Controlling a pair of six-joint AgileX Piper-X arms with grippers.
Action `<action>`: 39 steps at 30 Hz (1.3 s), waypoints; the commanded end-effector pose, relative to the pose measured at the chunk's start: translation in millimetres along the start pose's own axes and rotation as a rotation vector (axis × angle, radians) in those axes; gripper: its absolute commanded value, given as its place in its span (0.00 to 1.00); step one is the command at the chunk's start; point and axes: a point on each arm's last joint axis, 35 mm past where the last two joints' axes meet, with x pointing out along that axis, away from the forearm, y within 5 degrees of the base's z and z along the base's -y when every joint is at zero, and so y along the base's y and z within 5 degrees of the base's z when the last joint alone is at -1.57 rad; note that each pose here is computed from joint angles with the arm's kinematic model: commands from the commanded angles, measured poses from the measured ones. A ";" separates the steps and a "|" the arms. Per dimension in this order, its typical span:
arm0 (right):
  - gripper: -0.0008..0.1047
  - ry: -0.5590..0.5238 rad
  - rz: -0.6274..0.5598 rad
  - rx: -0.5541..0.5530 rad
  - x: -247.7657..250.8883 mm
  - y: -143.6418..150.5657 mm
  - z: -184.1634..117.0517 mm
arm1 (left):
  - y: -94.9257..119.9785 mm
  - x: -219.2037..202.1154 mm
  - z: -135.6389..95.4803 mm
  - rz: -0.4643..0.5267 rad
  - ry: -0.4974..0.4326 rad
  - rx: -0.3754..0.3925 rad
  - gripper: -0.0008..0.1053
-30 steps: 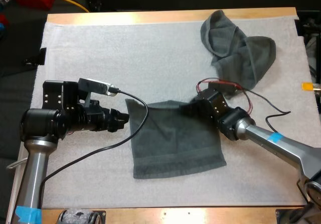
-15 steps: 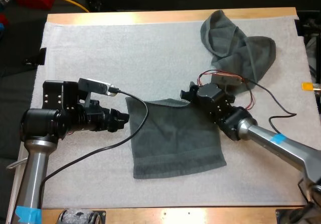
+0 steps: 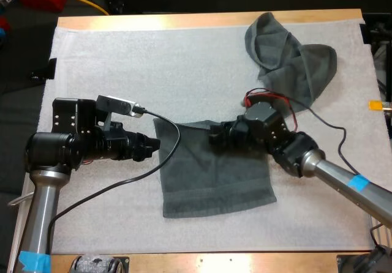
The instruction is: Pick towel from pile, fold and stack
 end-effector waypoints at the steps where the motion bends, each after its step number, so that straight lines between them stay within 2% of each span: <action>1: 0.10 0.005 0.025 -0.021 1.5 5.5 0.8 | -2.8 -1.5 0.0 -0.017 -0.002 0.014 0.59; 4: 0.01 0.005 0.002 -0.032 2.6 10.3 -0.8 | -2.8 -1.5 0.0 -0.017 -0.002 0.014 0.59; 14: 0.02 0.098 -0.036 -0.015 34.6 -0.2 -20.4 | -2.8 -1.5 0.0 -0.017 -0.002 0.014 0.59; 28: 0.02 0.121 -0.100 -0.009 84.6 -11.3 -11.9 | -2.8 -1.5 0.0 -0.017 -0.002 0.014 0.59; 32: 0.02 0.110 -0.169 -0.009 96.1 -17.9 -9.6 | -2.8 -1.5 0.0 -0.017 -0.002 0.014 0.59; 35: 0.06 0.069 -0.245 -0.003 97.7 -27.4 -4.0 | -2.8 -1.5 0.0 -0.017 -0.002 0.014 0.59; 39: 0.20 -0.023 -0.321 0.010 92.6 -40.5 9.2 | -2.8 -1.5 0.0 -0.017 -0.002 0.014 0.59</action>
